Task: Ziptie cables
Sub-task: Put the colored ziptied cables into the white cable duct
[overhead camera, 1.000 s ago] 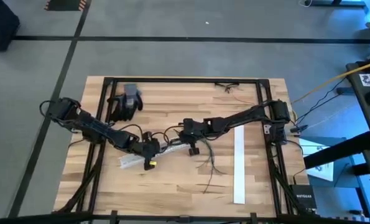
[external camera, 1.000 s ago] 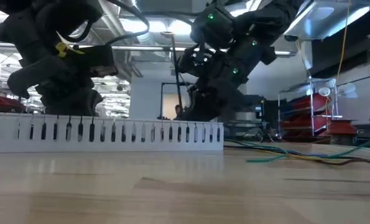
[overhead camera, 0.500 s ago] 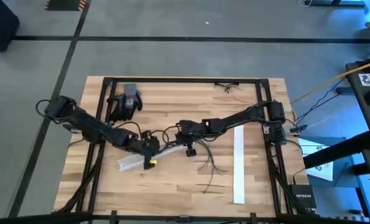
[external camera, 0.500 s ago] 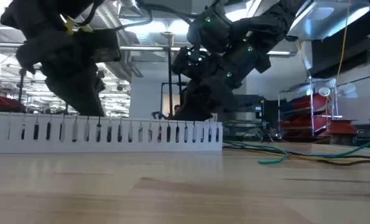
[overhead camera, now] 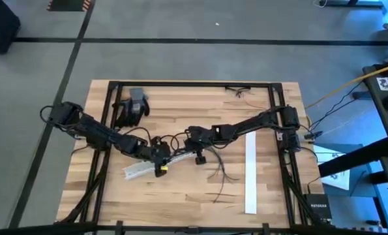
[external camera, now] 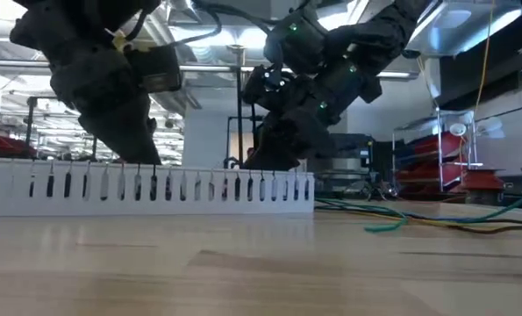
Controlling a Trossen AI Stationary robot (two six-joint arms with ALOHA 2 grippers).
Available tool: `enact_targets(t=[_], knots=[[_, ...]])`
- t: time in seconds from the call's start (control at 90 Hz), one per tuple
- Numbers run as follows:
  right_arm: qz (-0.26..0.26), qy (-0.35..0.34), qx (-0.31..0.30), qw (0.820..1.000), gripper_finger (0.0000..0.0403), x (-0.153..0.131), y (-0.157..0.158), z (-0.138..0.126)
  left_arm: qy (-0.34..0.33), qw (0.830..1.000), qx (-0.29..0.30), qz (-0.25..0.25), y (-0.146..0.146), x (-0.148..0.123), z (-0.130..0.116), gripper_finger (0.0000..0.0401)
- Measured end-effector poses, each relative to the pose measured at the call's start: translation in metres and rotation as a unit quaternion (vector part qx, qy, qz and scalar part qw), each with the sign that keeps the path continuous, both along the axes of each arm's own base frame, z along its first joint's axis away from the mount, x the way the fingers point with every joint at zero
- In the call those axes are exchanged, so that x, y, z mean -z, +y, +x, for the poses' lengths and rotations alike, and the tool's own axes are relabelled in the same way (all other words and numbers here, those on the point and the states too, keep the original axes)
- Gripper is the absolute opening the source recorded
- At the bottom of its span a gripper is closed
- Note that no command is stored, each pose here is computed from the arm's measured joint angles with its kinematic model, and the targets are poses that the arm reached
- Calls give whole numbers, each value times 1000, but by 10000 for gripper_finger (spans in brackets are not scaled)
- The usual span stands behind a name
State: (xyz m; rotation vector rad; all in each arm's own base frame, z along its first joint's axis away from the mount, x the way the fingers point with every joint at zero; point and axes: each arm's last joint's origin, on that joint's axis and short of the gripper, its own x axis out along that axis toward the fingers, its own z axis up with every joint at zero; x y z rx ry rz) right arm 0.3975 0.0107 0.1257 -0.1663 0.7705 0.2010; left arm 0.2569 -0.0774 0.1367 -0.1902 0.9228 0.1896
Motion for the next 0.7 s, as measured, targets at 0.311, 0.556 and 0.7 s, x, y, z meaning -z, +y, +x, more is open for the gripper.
enact_targets(t=[0.311, 0.556, 0.7], knots=[[-2, 0, 1, 1000, 3, 0, 0, 0, 4, 1000, -6, 0, 3, 0, 0, 97], [-2, 4, 2, 1000, 3, 0, 0, 0, 5, 1000, -26, -9, 9, -4, 3, 90], [-2, 3, 2, 1000, 3, 0, 0, 0, 23, 999, -35, -15, 13, -2, 1, 101]])
